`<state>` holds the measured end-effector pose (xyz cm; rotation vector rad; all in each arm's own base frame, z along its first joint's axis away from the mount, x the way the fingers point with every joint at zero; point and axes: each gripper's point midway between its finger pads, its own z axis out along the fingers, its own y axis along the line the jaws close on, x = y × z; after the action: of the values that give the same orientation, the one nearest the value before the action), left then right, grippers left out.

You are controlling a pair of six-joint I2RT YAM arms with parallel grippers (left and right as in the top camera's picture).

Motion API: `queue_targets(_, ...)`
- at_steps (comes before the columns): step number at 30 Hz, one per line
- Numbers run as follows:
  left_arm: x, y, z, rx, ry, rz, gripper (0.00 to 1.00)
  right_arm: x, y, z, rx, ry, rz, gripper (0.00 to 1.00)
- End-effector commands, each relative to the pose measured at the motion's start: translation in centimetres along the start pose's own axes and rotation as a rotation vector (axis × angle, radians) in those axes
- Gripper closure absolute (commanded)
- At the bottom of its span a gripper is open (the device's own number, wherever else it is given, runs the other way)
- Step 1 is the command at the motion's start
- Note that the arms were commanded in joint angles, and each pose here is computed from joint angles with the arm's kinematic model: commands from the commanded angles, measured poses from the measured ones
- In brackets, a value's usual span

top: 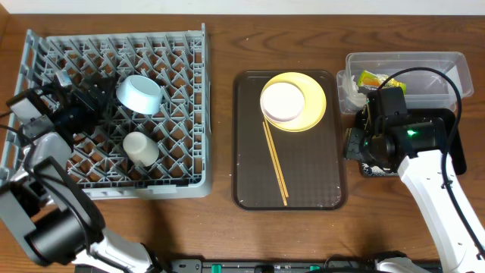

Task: Sort waste into correct bins and load items into the dishwasher rack
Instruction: 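Lower the light-blue bowl into the rack slots and release it, then move left gripper to the pink bowl on the yellow plate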

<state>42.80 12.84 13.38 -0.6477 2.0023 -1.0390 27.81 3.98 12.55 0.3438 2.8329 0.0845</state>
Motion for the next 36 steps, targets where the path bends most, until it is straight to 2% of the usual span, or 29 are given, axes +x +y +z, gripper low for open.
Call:
queue_targets(1,-1.4,-1.5,-2.0,-0.073,-0.074,0.074,0.05,-0.4,0.0,-0.5,-0.006,-0.019,-0.003,0.40)
queue_targets(7,1.1,-3.4,-3.2,-0.210,-0.035,0.087,0.04,-0.4,0.0,-0.5,-0.007,-0.020,-0.003,0.25)
queue_targets(11,4.4,-4.6,-2.8,-0.328,0.039,0.121,0.04,-0.4,0.0,-0.5,-0.006,-0.020,-0.003,0.23)
queue_targets(14,7.3,-6.2,-1.7,-0.410,0.103,0.227,0.04,-0.5,-0.2,-0.5,-0.001,-0.023,0.014,0.24)
queue_targets(18,11.6,-9.6,0.3,-0.447,0.179,0.402,0.04,-1.1,-1.2,-0.5,0.035,-0.047,0.062,0.23)
queue_targets(21,15.6,-12.3,2.2,-0.418,0.256,0.563,0.04,-1.2,-2.0,-0.5,0.045,-0.046,0.085,0.23)
queue_targets(24,20.2,-15.0,3.6,-0.323,0.367,0.765,0.04,-1.3,-3.6,-0.6,0.085,-0.040,0.125,0.23)
queue_targets(27,22.9,-17.0,4.2,-0.253,0.406,0.833,0.04,-1.2,-5.1,-0.7,0.103,-0.031,0.174,0.22)
queue_targets(30,24.4,-19.1,5.0,-0.182,0.394,0.881,0.05,-1.3,-6.7,-0.7,0.122,-0.027,0.223,0.19)
queue_targets(31,24.8,-19.7,5.3,-0.166,0.386,0.897,0.05,-1.4,-7.2,-0.8,0.127,-0.028,0.242,0.14)
queue_targets(33,25.0,-20.3,5.7,-0.172,0.374,0.921,0.05,-1.4,-7.9,-0.8,0.134,-0.028,0.263,0.07)
queue_targets(36,24.8,-21.5,6.8,-0.220,0.341,0.972,0.05,-1.4,-8.2,-0.8,0.123,-0.022,0.272,0.05)
